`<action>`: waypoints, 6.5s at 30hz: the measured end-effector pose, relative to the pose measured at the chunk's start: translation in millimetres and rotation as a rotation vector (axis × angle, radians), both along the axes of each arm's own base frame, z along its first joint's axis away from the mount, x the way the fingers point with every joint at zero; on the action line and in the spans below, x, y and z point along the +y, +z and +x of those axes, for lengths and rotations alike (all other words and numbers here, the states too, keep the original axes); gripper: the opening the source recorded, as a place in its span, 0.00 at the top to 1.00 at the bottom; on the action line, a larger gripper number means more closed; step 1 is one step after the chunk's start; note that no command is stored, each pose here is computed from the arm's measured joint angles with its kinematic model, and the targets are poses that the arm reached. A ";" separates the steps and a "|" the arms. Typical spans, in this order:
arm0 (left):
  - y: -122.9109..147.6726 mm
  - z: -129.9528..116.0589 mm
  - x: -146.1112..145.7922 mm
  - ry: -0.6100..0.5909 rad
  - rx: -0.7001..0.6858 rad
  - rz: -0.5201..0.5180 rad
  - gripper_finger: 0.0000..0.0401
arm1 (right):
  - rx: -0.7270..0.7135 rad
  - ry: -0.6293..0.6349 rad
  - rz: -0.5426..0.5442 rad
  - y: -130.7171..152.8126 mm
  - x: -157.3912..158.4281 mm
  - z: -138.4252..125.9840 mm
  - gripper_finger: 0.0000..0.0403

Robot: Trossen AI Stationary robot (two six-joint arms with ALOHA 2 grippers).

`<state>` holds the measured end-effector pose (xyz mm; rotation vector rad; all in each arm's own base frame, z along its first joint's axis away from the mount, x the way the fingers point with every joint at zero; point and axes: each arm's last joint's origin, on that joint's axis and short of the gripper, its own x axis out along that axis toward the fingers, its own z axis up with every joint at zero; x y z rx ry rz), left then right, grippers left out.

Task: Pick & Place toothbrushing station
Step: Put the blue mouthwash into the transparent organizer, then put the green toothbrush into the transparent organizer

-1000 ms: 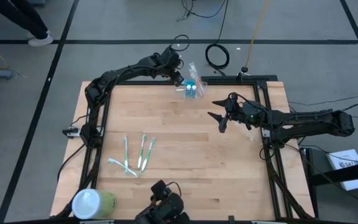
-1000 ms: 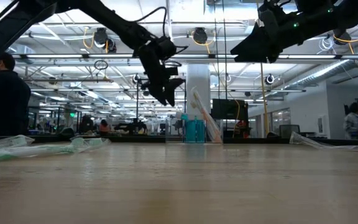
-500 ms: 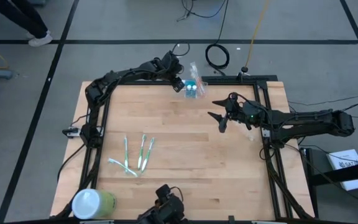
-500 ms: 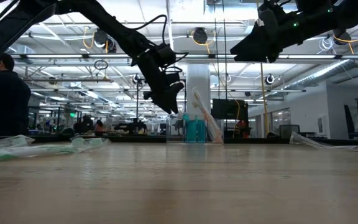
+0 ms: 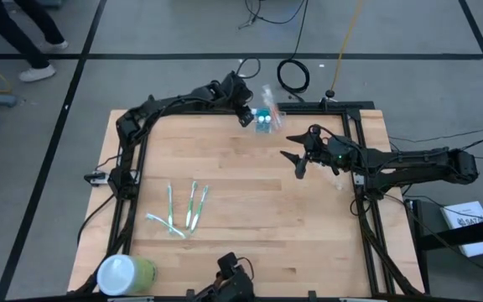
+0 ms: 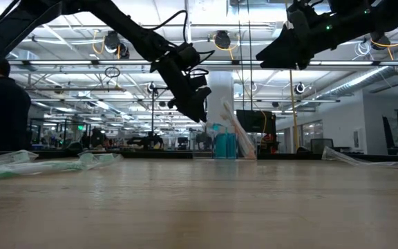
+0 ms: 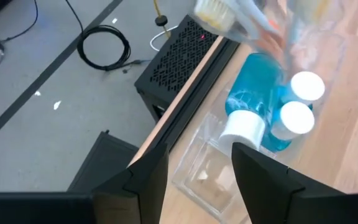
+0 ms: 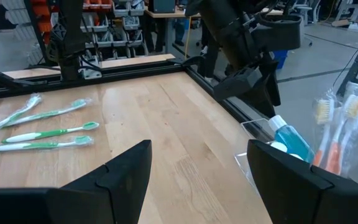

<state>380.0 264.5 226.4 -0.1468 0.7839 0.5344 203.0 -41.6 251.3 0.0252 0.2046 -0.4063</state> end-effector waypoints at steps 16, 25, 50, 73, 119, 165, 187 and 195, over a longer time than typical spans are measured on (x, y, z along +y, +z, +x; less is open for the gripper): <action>4.6 14.2 -13.8 -0.064 -0.046 0.044 0.54 | 0.002 0.000 -0.003 0.0 -0.1 0.0 0.36; 10.4 14.7 -15.2 -0.104 -0.084 0.036 0.53 | 0.002 0.000 -0.003 0.0 -0.1 0.0 0.36; 67.5 -143.5 -238.3 -0.120 -0.062 -0.165 0.54 | 0.007 0.004 -0.016 0.1 0.1 0.0 0.36; -63.5 -230.0 -277.5 0.951 0.186 -0.649 0.54 | -0.015 0.003 0.006 1.2 0.2 0.3 0.36; -3.5 -200.4 -268.8 0.494 -0.197 -0.309 0.89 | -0.028 0.001 0.007 2.4 0.2 0.5 0.36; 35.2 -81.2 -164.9 -0.375 -0.796 0.251 0.87 | -0.262 0.302 0.004 18.7 -63.4 91.0 0.42; 40.2 -79.6 -171.9 -0.430 -0.865 0.209 0.88 | -0.273 0.405 0.034 -6.9 -63.6 121.7 0.71; 40.2 -79.6 -171.9 -0.428 -0.864 0.208 0.81 | -0.261 0.406 0.007 -8.2 -63.7 121.7 0.97</action>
